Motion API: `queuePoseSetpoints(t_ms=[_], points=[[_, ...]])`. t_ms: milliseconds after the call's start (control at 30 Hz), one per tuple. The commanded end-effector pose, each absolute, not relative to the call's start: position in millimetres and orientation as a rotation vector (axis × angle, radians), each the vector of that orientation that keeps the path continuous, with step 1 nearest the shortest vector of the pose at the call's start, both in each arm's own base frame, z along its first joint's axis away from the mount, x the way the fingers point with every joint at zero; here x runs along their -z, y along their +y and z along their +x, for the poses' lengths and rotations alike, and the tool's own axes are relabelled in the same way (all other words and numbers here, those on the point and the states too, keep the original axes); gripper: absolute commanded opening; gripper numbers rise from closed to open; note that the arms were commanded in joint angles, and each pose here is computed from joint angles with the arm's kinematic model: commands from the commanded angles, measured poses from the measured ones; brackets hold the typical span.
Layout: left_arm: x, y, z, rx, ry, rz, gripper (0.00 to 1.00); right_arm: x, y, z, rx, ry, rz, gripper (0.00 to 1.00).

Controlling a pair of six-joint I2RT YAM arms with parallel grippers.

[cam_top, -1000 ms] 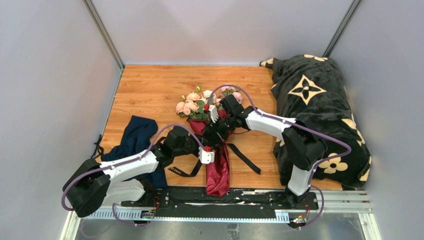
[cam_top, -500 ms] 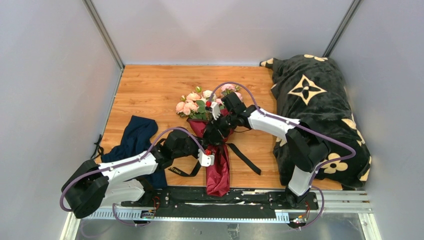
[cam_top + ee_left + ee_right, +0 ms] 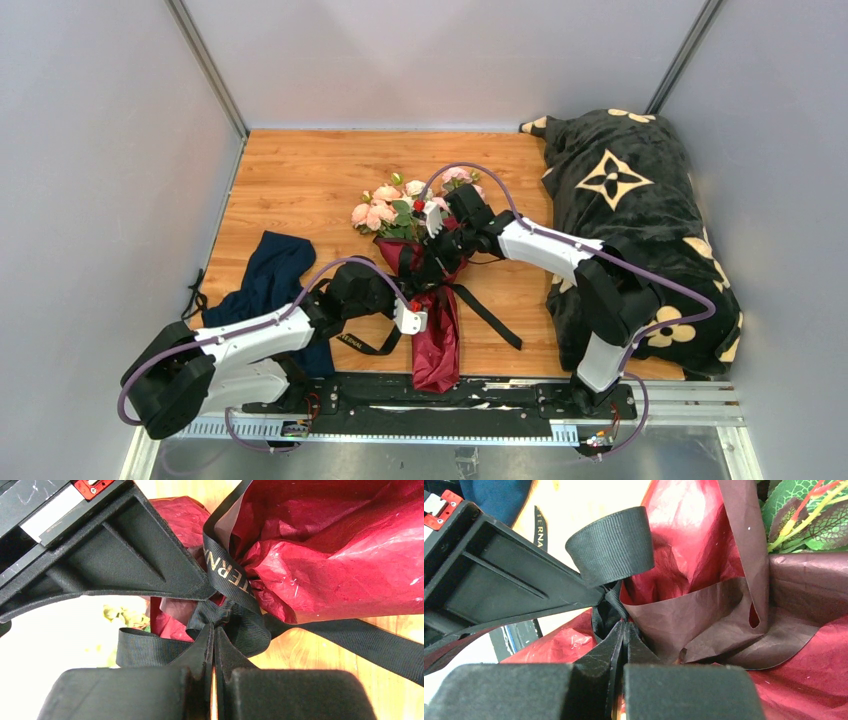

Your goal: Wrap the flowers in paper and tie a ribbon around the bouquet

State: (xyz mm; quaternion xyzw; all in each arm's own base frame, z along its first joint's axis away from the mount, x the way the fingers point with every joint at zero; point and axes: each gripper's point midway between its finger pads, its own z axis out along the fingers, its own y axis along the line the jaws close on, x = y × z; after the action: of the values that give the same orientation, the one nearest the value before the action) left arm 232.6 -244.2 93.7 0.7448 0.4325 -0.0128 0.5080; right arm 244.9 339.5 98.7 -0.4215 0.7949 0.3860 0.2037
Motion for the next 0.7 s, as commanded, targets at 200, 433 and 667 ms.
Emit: queuePoseSetpoints(t_ms=[200, 433, 667], points=[[-125, -249, 236, 0.1, 1.133, 1.639, 0.0, -118, 338, 240, -1.126, 2.135, -1.204, 0.04], [-123, -250, 233, 0.176, 1.227, 1.598, 0.0, -142, 326, 233, -1.145, 1.996, -1.255, 0.36], [-120, -249, 229, 0.251, 1.331, 1.551, 0.0, -138, 330, 207, -1.186, 1.747, -1.345, 0.48]])
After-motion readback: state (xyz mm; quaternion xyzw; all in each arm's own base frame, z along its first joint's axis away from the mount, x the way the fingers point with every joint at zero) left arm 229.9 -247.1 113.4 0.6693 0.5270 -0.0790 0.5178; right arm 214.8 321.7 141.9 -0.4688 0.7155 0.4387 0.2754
